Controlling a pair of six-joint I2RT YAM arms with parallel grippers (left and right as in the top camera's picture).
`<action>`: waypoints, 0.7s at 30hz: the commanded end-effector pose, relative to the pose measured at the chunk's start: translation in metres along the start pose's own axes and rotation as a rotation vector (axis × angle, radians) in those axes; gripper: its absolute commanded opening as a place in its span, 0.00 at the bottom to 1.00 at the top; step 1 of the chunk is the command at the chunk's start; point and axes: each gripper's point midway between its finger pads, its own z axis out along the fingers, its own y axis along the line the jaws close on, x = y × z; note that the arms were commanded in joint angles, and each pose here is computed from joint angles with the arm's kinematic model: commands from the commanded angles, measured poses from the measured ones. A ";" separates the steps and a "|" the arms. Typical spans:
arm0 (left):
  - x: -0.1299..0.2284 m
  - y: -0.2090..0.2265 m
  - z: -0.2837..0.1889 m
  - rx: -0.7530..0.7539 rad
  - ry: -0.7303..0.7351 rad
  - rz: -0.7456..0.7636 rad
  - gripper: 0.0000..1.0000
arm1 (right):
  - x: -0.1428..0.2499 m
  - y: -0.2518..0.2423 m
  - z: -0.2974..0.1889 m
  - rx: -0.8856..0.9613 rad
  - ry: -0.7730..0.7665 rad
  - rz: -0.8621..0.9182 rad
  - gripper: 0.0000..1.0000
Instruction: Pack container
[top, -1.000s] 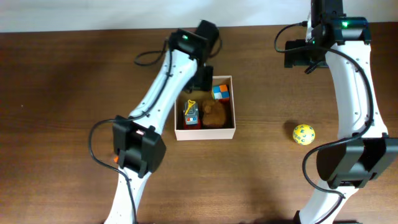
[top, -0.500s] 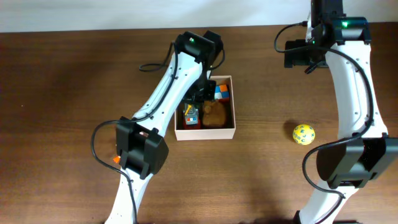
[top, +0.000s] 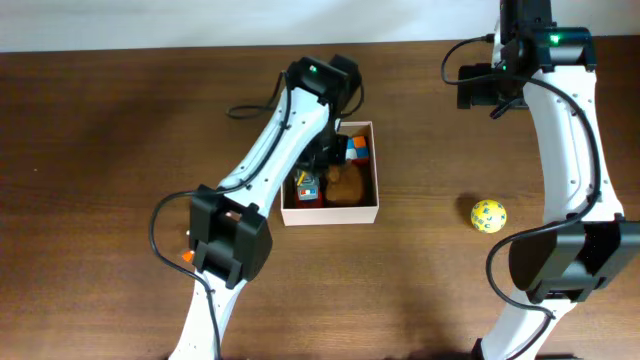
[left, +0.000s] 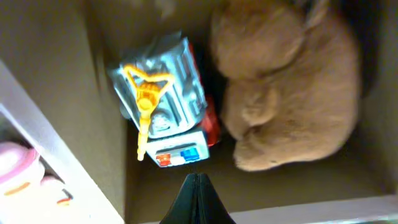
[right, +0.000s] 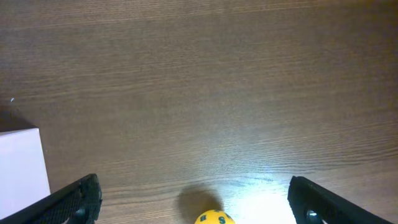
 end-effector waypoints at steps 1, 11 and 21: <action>0.005 0.005 0.015 -0.037 0.038 0.000 0.02 | -0.005 -0.004 -0.006 0.012 -0.023 0.013 0.99; -0.006 0.017 0.037 -0.114 0.004 0.001 0.02 | -0.005 -0.004 -0.006 0.012 -0.023 0.013 0.99; -0.014 0.024 0.053 -0.155 -0.025 0.001 0.02 | -0.005 -0.004 -0.006 0.012 -0.023 0.013 0.99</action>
